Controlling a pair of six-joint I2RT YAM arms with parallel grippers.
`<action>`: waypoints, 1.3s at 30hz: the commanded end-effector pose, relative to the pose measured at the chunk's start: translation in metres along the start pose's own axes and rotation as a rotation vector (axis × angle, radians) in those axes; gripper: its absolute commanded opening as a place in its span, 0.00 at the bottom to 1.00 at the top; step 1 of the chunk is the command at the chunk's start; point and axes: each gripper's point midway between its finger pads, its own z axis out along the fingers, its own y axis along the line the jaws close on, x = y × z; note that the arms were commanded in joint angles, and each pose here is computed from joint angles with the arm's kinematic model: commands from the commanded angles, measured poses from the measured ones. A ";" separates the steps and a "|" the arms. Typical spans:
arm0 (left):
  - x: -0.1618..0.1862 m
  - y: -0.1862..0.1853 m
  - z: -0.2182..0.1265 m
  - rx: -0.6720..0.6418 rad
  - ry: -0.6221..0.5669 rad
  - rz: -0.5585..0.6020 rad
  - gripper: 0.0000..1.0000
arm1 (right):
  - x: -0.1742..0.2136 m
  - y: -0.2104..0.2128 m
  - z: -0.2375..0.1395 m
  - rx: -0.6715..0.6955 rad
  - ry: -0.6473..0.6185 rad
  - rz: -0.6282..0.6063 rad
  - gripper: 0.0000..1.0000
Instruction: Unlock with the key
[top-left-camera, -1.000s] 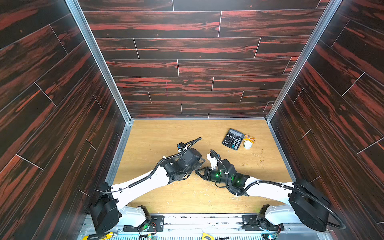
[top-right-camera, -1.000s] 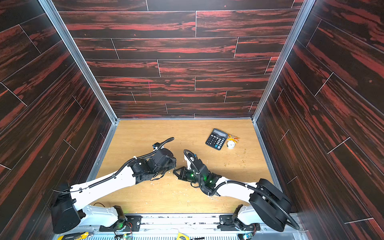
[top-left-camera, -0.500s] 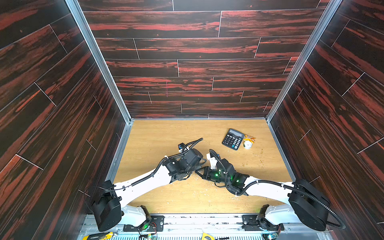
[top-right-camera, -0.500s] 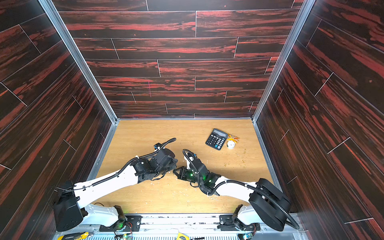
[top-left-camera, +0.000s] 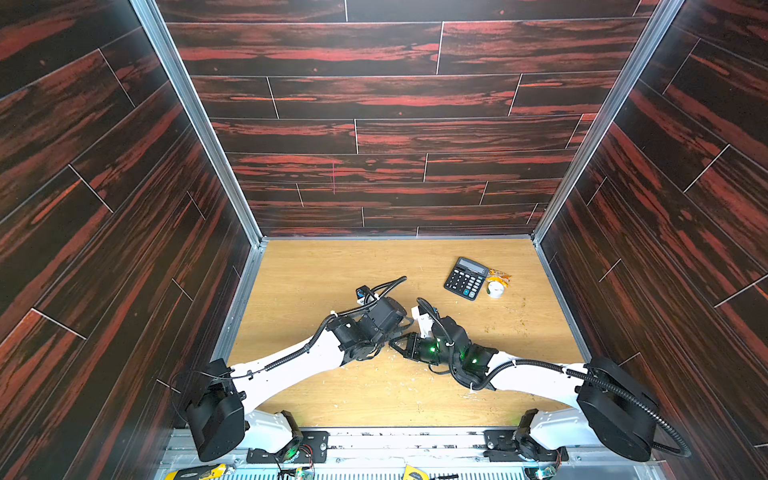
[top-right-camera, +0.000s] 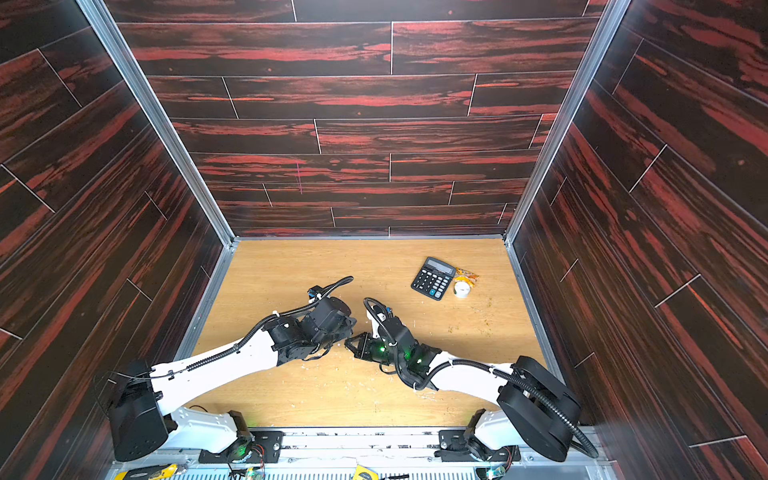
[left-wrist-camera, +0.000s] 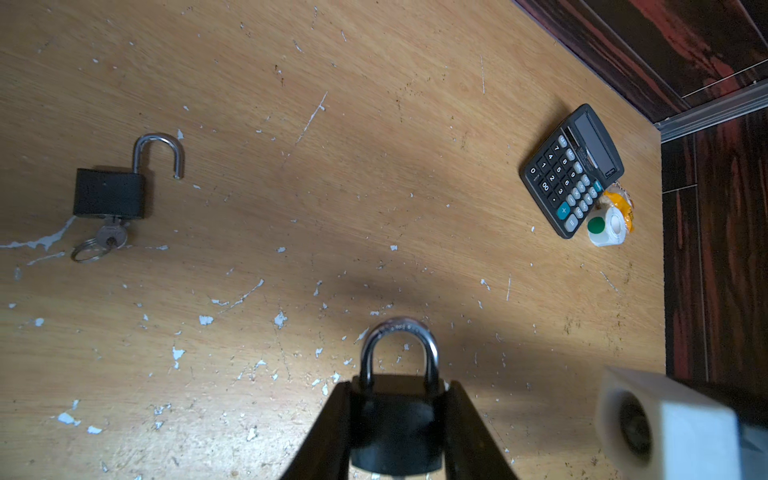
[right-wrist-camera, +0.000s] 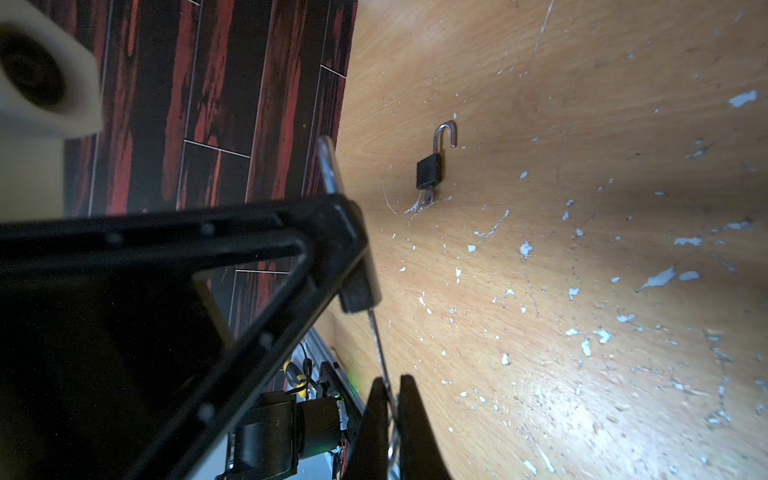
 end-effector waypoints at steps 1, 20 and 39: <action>-0.005 0.006 0.000 -0.034 -0.024 0.007 0.00 | -0.003 0.010 0.004 -0.024 -0.006 -0.011 0.00; 0.012 0.019 0.002 -0.064 0.054 0.057 0.00 | -0.014 0.012 0.002 -0.016 -0.027 -0.011 0.00; 0.052 0.013 0.006 -0.004 0.251 0.036 0.00 | -0.053 0.025 -0.001 0.040 -0.137 -0.142 0.00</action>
